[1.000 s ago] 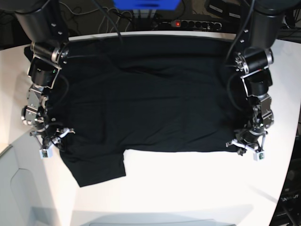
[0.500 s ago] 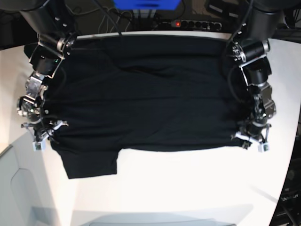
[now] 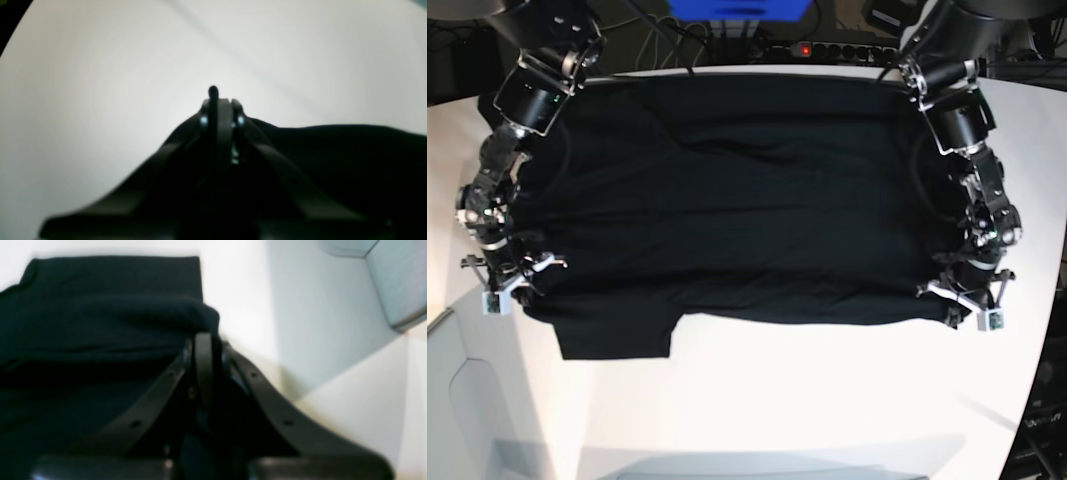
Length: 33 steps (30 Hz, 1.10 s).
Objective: Fold the T-shirt properly
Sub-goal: 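Lift the grasped side edges and pull them toward the robot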
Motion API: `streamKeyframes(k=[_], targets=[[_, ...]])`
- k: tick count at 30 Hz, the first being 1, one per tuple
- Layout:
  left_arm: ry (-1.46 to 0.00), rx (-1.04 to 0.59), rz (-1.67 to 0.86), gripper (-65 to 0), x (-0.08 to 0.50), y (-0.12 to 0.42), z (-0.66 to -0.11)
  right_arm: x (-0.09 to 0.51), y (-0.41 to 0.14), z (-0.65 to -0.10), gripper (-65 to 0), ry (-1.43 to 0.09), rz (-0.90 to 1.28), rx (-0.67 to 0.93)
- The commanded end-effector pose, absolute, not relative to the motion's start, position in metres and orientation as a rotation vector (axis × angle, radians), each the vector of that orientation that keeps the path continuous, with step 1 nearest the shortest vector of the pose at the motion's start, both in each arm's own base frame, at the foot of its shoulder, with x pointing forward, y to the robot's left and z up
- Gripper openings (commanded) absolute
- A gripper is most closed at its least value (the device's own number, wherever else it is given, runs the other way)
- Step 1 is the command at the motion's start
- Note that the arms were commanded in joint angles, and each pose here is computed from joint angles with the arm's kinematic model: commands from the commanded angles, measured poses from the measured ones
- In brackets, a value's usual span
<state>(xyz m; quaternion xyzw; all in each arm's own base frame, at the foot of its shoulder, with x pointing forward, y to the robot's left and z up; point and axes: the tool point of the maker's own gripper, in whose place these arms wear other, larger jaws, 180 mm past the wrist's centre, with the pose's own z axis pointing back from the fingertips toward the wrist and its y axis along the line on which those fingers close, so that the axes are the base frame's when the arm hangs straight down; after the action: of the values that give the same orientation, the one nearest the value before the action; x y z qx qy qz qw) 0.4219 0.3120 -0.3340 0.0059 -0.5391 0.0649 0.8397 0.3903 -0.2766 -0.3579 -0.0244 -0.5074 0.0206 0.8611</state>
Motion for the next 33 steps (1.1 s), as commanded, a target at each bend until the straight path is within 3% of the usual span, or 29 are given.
streamKeyframes(k=[1, 16, 33], targets=[[-1.214, 0.033, 0.145, -64.9, 0.427, 0.322, -0.307, 0.397, -0.281, -0.331, -65.0, -1.163, 0.024, -0.033], [-1.242, 0.032, 0.21, -64.9, 0.354, 0.322, -0.297, 0.332, -0.281, -0.312, -65.0, -1.235, 0.019, -0.031], [-1.149, -0.007, 0.268, -64.9, 0.286, 0.325, -0.333, 0.277, -0.281, -0.349, -65.0, -1.101, 0.061, -0.026]])
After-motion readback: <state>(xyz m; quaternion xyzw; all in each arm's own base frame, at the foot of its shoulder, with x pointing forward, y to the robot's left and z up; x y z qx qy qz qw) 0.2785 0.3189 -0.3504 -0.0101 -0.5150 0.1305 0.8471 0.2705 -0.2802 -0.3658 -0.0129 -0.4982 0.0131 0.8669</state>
